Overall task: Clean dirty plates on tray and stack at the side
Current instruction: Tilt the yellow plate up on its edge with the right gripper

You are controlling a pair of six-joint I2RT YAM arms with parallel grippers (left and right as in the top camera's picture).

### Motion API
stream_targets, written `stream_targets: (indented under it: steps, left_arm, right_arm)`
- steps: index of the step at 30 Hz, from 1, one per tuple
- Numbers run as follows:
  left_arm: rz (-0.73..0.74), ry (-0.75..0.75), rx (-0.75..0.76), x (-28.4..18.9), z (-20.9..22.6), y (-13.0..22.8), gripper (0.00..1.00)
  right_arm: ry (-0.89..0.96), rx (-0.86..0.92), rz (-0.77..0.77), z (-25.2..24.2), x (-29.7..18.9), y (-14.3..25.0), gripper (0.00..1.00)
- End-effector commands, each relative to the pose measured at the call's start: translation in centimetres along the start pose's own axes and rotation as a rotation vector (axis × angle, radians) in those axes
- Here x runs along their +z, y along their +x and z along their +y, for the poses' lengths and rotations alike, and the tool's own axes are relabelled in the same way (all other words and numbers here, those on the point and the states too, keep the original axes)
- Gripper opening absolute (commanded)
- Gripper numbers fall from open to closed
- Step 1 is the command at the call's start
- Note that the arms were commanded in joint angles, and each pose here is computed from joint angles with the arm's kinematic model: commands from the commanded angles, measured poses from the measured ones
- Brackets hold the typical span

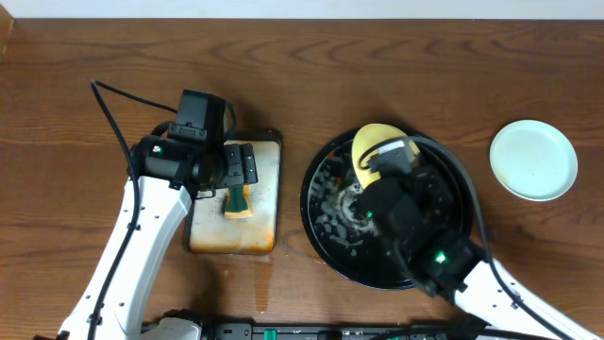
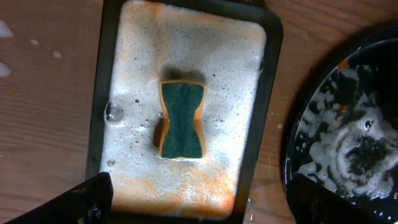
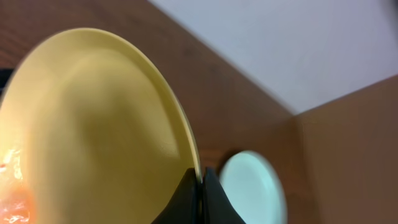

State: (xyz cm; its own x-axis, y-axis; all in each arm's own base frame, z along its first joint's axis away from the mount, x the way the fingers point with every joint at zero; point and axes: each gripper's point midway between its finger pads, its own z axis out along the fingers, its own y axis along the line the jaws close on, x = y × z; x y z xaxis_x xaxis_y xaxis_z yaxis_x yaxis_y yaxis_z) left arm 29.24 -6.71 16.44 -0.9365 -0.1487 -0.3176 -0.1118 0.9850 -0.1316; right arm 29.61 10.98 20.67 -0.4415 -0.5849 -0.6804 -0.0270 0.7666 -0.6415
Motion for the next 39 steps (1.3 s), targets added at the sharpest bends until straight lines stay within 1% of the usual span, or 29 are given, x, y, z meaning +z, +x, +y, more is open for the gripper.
stream_targets:
  steps: [1, 6, 16, 39]
  left_arm:
    - [-0.017, 0.005, 0.002, -0.5, -0.1, -0.5, 0.91]
    - [-0.017, 0.005, 0.002, -0.5, -0.1, -0.5, 0.91]
    - [-0.017, 0.005, 0.002, -0.5, -0.1, -0.5, 0.91]
    - [-0.017, 0.005, 0.002, -0.5, -0.1, -0.5, 0.91]
  right_arm:
    - [0.208, -0.116, -0.022, -3.0, -2.0, -0.9, 0.01]
    - [0.177, -0.258, -0.067, -1.6, -3.4, -1.8, 0.01]
    - [0.148, -0.372, -0.110, -0.2, -4.7, -2.5, 0.01]
    - [0.149, -0.390, -0.108, -0.2, -4.7, -2.5, 0.01]
